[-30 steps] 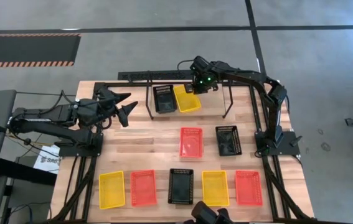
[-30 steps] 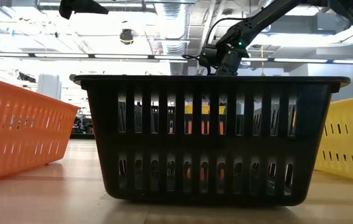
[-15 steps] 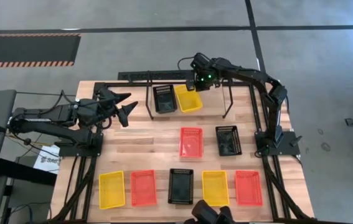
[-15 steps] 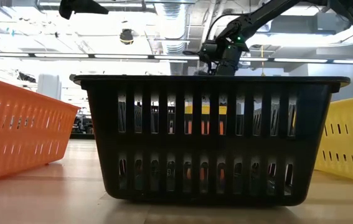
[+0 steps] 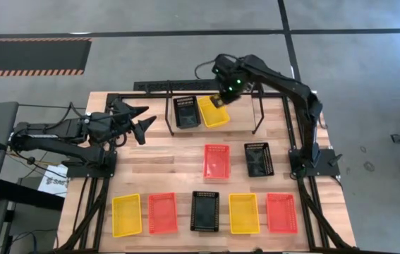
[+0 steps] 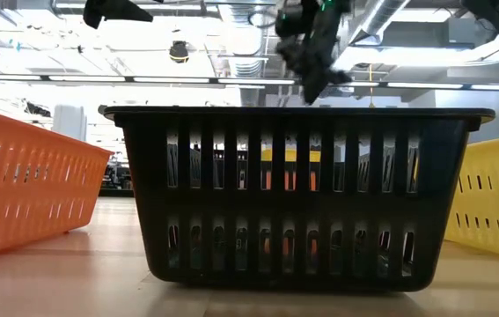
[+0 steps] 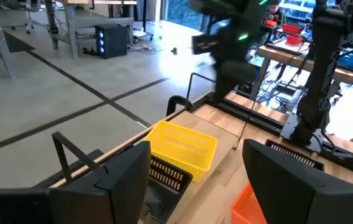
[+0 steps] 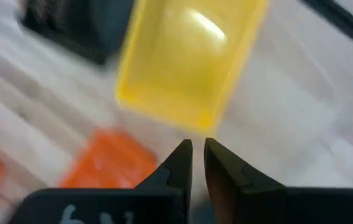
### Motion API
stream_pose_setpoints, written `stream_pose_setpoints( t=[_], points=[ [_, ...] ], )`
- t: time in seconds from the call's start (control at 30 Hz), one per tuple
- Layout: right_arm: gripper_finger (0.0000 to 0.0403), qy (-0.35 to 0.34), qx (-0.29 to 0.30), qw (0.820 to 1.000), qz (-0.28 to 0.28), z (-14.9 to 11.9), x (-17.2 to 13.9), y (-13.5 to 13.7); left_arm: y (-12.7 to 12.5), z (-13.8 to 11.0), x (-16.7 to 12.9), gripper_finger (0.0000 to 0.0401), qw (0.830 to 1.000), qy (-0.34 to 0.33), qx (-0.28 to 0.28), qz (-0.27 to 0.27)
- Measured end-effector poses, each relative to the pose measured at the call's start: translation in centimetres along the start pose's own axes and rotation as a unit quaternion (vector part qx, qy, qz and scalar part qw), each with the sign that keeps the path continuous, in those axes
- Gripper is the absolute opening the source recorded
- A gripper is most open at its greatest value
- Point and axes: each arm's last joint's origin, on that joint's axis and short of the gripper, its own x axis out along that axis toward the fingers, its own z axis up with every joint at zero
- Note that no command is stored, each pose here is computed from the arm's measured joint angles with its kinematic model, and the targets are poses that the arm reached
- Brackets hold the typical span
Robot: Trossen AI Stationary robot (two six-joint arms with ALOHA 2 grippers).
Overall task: Stack baskets on shelf by color
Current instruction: Put the top orange bin on the shelf
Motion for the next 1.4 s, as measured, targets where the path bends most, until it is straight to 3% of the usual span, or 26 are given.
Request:
stream_pose_setpoints(
  t=[0.07,0.17,0.43,0.53,0.73,0.9,1.1,1.4],
  points=[
    [0.0064,-0.004,-0.022,0.999,-0.035,-1.3,-1.5,1.1,0.0,0.0,0.0,0.0242,1.0,0.002,0.001,-0.002],
    [0.0064,-0.06,-0.045,0.997,-0.002,-3.8,-5.0,2.4,0.0,-0.1,0.0,0.0242,1.0,0.007,0.005,0.0],
    [0.0064,-0.159,-0.001,0.987,0.021,-13.4,-11.9,4.0,0.1,-0.3,0.0,0.0242,1.0,0.014,0.005,0.002],
    [0.0064,-0.174,0.025,0.984,0.029,-16.8,-12.7,4.0,0.1,-0.3,0.0,0.0242,1.0,0.015,0.007,0.002],
    [0.0064,-0.154,0.082,0.985,0.007,-22.0,-9.7,4.4,0.1,-0.5,0.0,0.0242,1.0,0.023,0.012,0.002],
    [0.0064,-0.143,0.116,0.983,-0.003,-24.0,-4.7,6.6,0.1,-0.5,0.0,0.0242,1.0,0.024,0.011,0.001],
    [0.0064,-0.158,0.126,0.979,0.003,-23.3,0.6,9.5,0.1,-0.5,0.0,0.0242,1.0,0.023,0.011,0.001],
    [0.0064,-0.074,0.093,0.993,-0.022,-20.3,6.3,11.6,0.0,-0.5,0.0,0.0242,0.999,0.03,0.0,-0.018]
  ],
)
